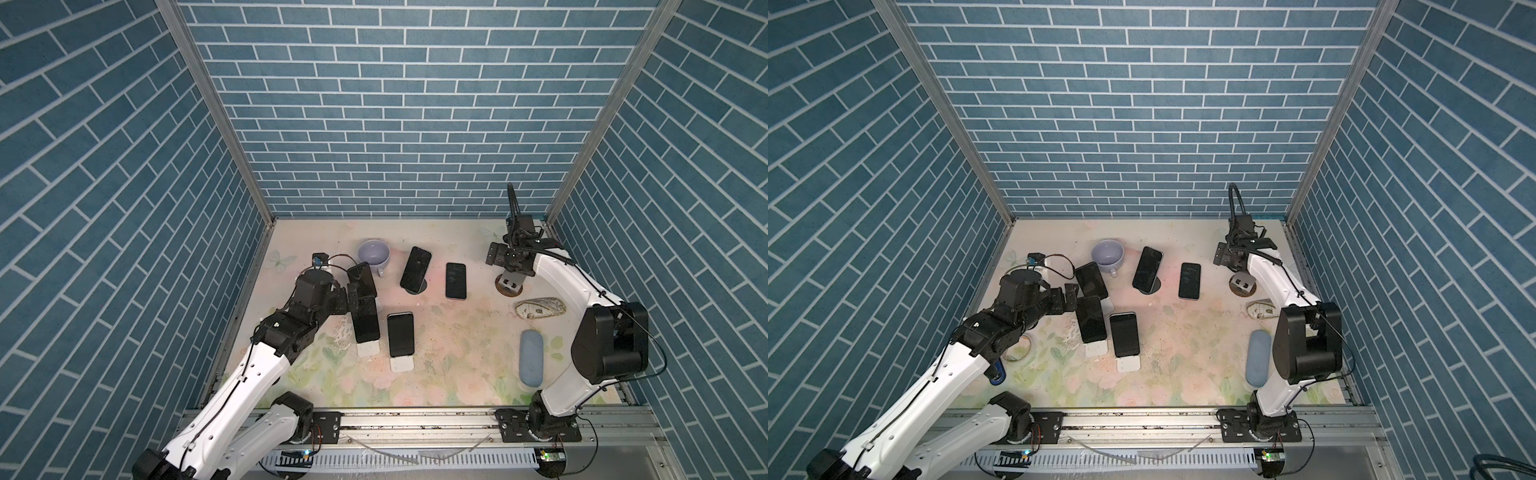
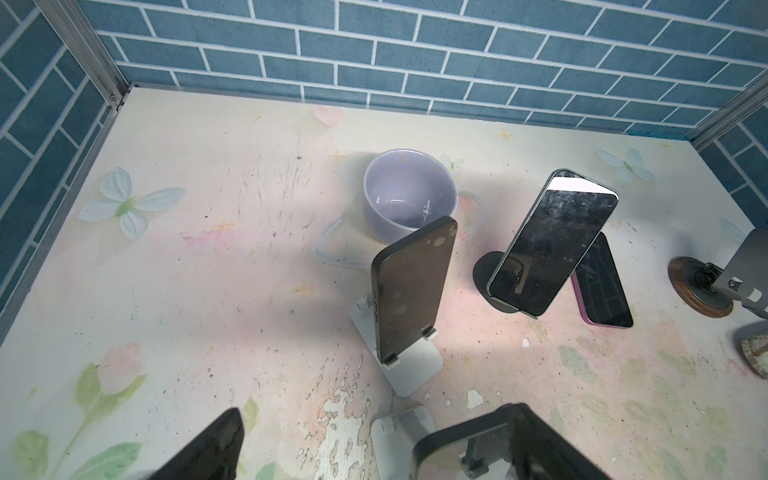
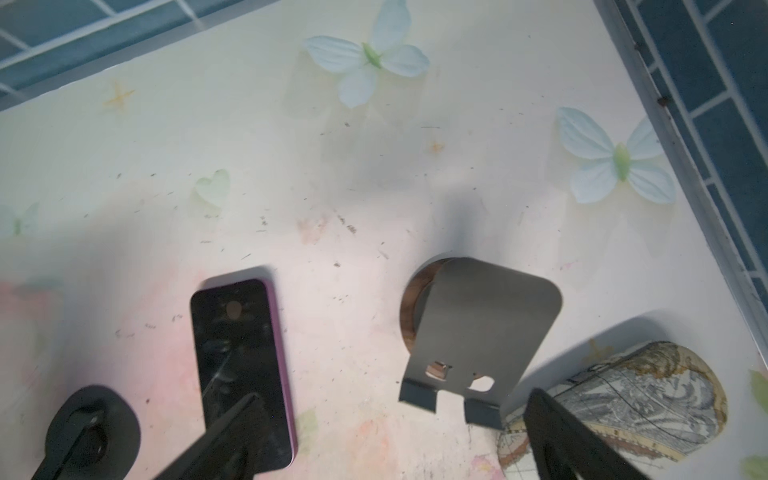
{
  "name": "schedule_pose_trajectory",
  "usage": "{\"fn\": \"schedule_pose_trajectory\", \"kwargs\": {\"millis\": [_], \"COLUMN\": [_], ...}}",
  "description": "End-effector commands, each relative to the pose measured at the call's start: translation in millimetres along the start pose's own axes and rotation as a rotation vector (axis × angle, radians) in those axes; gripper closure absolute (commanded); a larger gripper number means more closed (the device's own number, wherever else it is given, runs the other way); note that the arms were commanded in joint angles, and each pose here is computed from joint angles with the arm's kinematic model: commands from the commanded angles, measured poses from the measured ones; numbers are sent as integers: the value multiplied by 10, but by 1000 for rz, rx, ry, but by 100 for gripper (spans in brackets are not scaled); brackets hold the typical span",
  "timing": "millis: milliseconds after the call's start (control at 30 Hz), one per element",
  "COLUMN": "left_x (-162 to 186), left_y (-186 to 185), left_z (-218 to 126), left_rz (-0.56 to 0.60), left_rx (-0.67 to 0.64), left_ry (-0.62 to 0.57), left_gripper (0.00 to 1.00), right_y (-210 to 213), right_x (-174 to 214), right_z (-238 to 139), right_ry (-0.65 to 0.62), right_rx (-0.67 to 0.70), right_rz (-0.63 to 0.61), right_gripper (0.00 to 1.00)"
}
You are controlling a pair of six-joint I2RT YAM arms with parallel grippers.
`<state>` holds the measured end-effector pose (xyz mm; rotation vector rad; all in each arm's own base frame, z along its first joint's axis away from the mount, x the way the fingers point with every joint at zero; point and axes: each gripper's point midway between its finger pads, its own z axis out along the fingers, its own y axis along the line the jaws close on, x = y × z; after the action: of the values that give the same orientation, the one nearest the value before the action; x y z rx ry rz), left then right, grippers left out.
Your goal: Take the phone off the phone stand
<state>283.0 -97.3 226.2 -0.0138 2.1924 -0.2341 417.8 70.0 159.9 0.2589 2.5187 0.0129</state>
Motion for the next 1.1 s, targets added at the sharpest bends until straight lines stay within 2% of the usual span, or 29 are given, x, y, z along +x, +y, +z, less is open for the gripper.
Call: {"fn": "schedule_pose_trajectory", "kwargs": {"millis": [0,200,300,500,700,900,1067], "left_x": [-54,-80,-100,-31,129,272,400], "left_y": [-51,-135,-128,22,49,25,-65], "left_z": [-86,-125,-139,-135,-102,-95,-67], "left_rz": [-5,-8,-22,-113,-175,-170,-121], "left_rx": [33,88,88,11,0,-12,0], "left_ry": [-24,-45,-60,-45,11,65,119], "left_gripper": [0,0,0,0,0,0,0], "right_y": [132,540,668,776,805,810,812], "right_x": [100,251,311,387,463,494,501], "right_z": [-160,-275,-287,-239,-165,-156,-153], "right_ry": [-29,-29,-18,1,30,36,38], "right_rx": [-34,-193,-231,-242,-239,-235,-234], "right_rz": [-75,-98,-108,-124,-129,-138,-142], "right_gripper": [2,2,2,2,2,3,3]}}
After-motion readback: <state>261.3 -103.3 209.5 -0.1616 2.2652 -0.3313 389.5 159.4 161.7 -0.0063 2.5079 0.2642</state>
